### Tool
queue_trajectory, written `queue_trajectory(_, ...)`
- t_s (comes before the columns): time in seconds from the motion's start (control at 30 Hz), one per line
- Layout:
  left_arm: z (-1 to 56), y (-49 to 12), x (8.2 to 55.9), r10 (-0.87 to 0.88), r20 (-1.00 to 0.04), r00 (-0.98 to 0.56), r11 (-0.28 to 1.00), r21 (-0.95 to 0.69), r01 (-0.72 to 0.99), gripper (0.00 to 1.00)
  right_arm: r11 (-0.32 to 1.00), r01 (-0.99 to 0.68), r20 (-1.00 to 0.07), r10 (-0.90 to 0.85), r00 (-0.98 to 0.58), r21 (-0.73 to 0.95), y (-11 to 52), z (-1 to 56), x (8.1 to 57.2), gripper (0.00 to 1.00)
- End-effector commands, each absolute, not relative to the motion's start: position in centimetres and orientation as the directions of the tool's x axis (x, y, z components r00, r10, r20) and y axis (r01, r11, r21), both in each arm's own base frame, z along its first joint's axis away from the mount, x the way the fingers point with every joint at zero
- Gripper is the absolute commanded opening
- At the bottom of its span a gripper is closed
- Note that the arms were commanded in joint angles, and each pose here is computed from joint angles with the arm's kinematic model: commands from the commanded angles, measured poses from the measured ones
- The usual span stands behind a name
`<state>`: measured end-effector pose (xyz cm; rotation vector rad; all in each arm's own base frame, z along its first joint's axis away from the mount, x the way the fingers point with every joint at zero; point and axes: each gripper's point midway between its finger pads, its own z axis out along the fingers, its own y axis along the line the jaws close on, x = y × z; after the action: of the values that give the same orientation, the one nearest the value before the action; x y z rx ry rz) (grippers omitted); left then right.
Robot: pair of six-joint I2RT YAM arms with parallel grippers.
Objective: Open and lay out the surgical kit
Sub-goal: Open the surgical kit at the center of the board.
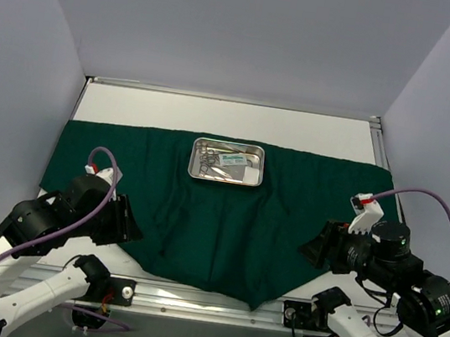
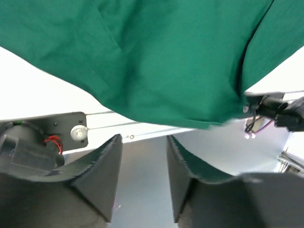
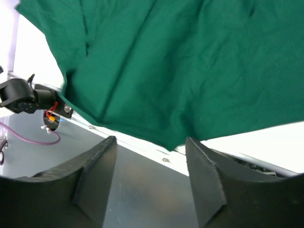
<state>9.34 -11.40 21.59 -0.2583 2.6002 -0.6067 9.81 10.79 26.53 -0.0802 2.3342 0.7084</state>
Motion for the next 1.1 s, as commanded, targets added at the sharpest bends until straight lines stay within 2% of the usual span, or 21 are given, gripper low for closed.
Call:
queue_trajectory(0.0,20.7,-10.8,7.6,-0.279,-0.319,-0.906,0.891,-0.437,-0.121,0.54,0.882,-0.179,-0.601,0.137,-0.787,0.436,10.0,25.3,10.1,0.59)
queue_trajectory(0.13,21.2,-9.7,8.8,-0.299,-0.378,-0.876,0.909,-0.392,-0.141,0.66,0.915,-0.117,-0.621,0.164,-0.766,0.385,9.5,24.8,12.5,0.63)
queue_trajectory(0.23,21.2,-8.9,11.2,-0.314,-0.448,-0.837,0.931,-0.320,-0.177,0.70,0.944,-0.047,-0.643,0.186,-0.743,0.327,9.0,23.8,15.3,0.67)
queue_trajectory(0.4,20.5,-10.0,17.3,-0.282,-0.535,-0.796,0.958,-0.209,-0.198,0.78,0.973,0.103,-0.684,0.218,-0.697,0.205,8.4,21.0,21.7,0.71)
queue_trajectory(0.47,19.7,-10.8,20.4,-0.272,-0.548,-0.791,0.962,-0.173,-0.211,0.84,0.975,0.152,-0.687,0.221,-0.692,0.161,8.5,19.2,24.3,0.71)
queue_trajectory(0.53,18.2,-10.2,23.4,-0.285,-0.534,-0.796,0.958,-0.129,-0.256,0.85,0.972,0.191,-0.710,0.233,-0.665,0.140,8.5,18.6,26.7,0.71)
queue_trajectory(0.57,18.2,-10.4,25.3,-0.297,-0.554,-0.778,0.955,-0.154,-0.255,0.85,0.972,0.207,-0.694,0.227,-0.683,0.114,8.5,17.2,27.8,0.70)
queue_trajectory(0.63,16.4,-9.3,28.1,-0.356,-0.528,-0.771,0.933,-0.150,-0.328,0.84,0.968,0.218,-0.703,0.241,-0.669,0.125,8.8,16.4,29.9,0.68)
queue_trajectory(0.77,14.5,-8.4,33.4,-0.389,-0.556,-0.735,0.914,-0.130,-0.385,0.81,0.947,0.303,-0.651,0.295,-0.700,0.104,7.1,12.0,33.5,0.64)
queue_trajectory(0.83,12.2,-7.7,34.9,-0.384,-0.533,-0.754,0.906,-0.062,-0.418,0.80,0.938,0.327,-0.647,0.319,-0.692,0.112,6.9,11.2,34.8,0.63)
queue_trajectory(1.07,7.1,-6.8,40.4,-0.416,-0.493,-0.764,0.881,-0.010,-0.474,0.80,0.905,0.424,-0.618,0.346,-0.706,0.023,4.9,5.9,37.8,0.62)
